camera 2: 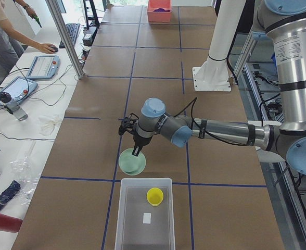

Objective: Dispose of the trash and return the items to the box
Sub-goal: 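Grasp the pale green bowl with the left gripper and lift it, then place the pale green bowl into the clear bin with the left gripper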

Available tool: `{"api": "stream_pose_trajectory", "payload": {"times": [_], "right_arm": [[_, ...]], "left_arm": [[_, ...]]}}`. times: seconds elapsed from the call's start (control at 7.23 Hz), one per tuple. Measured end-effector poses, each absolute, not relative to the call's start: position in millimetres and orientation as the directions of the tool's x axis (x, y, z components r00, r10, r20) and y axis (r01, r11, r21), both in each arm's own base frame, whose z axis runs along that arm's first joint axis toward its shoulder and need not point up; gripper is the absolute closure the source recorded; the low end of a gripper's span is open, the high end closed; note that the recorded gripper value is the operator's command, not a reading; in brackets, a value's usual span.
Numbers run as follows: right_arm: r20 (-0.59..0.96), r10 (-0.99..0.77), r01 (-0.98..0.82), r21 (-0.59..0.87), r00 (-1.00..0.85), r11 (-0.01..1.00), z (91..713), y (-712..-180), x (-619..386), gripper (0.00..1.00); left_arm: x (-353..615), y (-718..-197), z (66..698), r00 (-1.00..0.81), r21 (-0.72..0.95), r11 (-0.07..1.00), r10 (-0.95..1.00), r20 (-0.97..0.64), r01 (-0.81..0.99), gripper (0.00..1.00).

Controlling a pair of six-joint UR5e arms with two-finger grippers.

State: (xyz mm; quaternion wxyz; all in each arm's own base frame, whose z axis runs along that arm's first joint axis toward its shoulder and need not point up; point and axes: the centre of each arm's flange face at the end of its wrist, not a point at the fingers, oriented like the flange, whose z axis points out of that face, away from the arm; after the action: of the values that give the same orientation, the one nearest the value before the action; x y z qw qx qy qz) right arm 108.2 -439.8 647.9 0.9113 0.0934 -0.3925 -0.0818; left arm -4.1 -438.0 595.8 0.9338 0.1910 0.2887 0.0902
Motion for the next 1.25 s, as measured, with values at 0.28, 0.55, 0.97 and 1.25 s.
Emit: {"api": "stream_pose_trajectory", "payload": {"times": [0.28, 0.55, 0.97, 1.25], "right_arm": [[0.731, -0.204, 0.061, 0.218, 0.651, 0.974, 641.9, -445.1, 91.3, 0.00], [0.757, -0.165, 0.016, 0.201, 0.632, 0.980, 630.1, -454.8, 63.9, 0.00], [0.769, -0.136, -0.024, 0.193, 0.624, 0.981, 623.1, -458.7, 51.9, 0.00], [0.770, -0.133, -0.024, 0.189, 0.623, 0.982, 624.3, -457.5, 50.5, 0.00]], "left_arm": [[-61.6, -437.8, 677.0, 0.844, 0.385, 0.904, 0.348, -0.408, -0.186, 1.00], [-73.7, -427.5, 748.2, 0.835, 0.293, 0.926, 0.350, -0.425, -0.240, 1.00], [-68.3, -420.1, 793.1, 0.822, 0.183, 0.967, 0.246, -0.514, -0.176, 1.00], [-64.7, -417.7, 800.8, 0.810, 0.161, 0.973, 0.226, -0.541, -0.164, 1.00]]}}
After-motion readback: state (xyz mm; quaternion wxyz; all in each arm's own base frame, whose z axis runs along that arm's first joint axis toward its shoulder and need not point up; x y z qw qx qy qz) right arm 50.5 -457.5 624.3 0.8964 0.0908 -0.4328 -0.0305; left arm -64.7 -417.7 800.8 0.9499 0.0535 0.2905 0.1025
